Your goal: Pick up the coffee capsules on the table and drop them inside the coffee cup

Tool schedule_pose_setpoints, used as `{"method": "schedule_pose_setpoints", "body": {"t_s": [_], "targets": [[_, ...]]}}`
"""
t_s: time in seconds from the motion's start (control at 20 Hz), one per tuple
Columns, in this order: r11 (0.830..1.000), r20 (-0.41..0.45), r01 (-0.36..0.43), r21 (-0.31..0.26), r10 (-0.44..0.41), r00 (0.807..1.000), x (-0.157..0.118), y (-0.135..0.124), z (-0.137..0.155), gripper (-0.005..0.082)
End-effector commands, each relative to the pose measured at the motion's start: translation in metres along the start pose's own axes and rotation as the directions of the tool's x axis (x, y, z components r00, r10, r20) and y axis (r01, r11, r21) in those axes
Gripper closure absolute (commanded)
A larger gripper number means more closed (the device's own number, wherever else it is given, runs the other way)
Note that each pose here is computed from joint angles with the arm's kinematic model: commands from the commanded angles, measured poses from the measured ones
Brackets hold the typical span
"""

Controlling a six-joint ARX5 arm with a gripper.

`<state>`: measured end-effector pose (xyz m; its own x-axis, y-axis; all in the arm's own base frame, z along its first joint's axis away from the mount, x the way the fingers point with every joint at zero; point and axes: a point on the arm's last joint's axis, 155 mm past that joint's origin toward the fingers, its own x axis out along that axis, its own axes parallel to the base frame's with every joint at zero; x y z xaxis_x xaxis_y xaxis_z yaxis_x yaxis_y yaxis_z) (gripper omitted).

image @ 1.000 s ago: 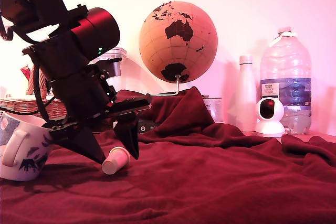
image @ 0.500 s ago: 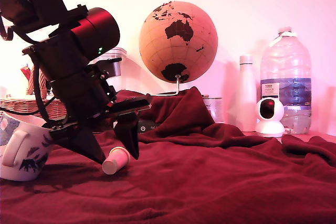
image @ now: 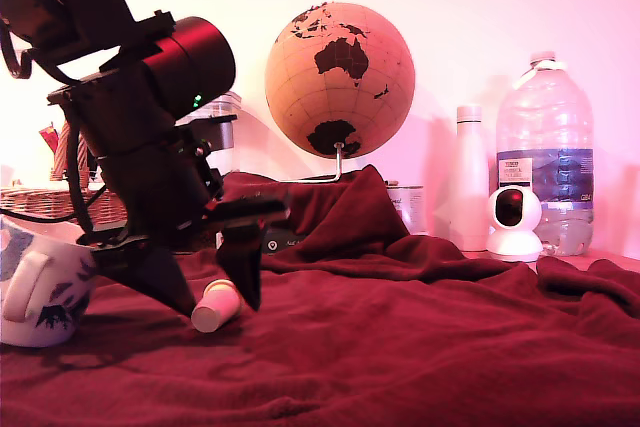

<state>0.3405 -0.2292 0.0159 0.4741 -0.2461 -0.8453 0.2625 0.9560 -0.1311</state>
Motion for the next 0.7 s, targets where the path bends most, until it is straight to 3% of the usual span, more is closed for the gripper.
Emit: {"method": "schedule_pose_setpoints", "body": {"t_s": [0.0, 0.65], "targets": [[1.000, -0.035, -0.023, 0.015, 0.023, 0.999, 0.010, 0.004, -0.012, 0.0224], [0.991, 0.069, -0.125, 0.049, 0.121, 0.990, -0.010, 0.015, 0.011, 0.0224]]}}
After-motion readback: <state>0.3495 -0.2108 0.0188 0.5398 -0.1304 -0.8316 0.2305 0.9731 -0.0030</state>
